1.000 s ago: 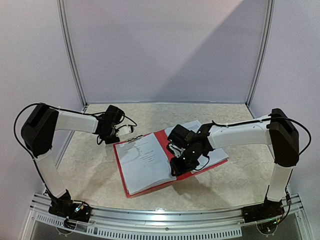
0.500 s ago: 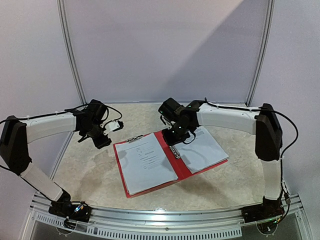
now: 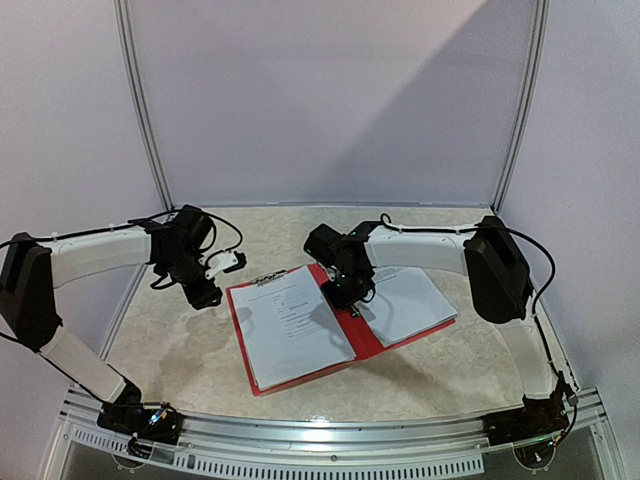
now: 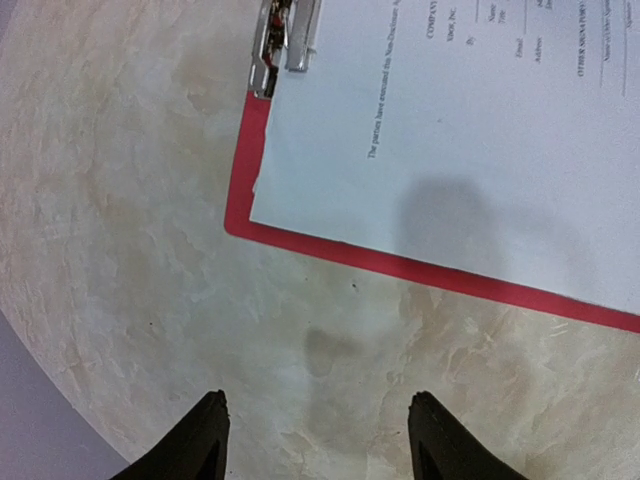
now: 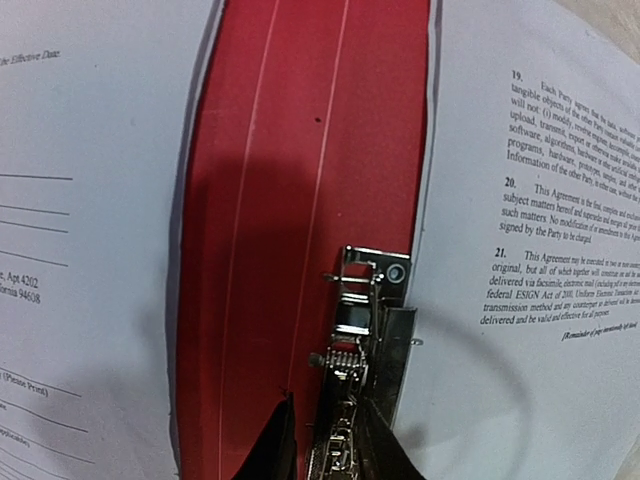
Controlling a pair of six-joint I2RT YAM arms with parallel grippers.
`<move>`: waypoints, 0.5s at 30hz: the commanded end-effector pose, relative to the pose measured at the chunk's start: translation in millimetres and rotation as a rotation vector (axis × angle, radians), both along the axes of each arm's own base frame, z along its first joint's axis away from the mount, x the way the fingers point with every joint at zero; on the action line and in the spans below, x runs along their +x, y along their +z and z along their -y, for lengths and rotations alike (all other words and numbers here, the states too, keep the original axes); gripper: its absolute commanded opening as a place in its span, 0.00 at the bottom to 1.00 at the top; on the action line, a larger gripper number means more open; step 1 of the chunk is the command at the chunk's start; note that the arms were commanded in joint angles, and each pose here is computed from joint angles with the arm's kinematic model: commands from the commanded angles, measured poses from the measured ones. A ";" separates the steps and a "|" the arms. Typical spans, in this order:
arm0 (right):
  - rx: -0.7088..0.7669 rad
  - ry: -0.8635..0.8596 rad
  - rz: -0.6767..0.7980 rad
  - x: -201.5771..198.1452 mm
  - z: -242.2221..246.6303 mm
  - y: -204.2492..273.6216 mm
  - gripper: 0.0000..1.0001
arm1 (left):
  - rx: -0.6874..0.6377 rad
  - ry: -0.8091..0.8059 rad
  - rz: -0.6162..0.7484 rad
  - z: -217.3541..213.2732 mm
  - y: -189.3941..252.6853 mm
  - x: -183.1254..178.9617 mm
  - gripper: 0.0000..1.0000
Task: Put the files into the folder
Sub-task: Pick up the folder from the center of the board.
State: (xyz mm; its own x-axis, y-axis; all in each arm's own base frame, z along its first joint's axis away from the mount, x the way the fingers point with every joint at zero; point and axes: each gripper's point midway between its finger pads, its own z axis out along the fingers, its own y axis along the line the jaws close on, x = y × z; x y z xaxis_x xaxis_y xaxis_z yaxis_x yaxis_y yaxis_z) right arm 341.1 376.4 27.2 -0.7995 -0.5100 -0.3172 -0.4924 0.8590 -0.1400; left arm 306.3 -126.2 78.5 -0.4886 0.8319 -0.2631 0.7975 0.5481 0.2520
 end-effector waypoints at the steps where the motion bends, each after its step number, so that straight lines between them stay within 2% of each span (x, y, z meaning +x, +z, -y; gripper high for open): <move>1: -0.048 0.010 0.001 0.8 3.6 -8.3 0.19 | -0.008 -0.011 -0.038 2.4 -5.6 -10.4 0.62; 7: -0.045 0.015 -0.027 -3.3 2.0 -17.5 0.13 | -0.005 -0.014 -0.041 2.3 -6.7 -10.7 0.62; 15: -0.049 0.021 -0.055 -6.1 1.0 -29.5 0.09 | -0.004 -0.015 -0.048 2.6 -9.1 -10.8 0.62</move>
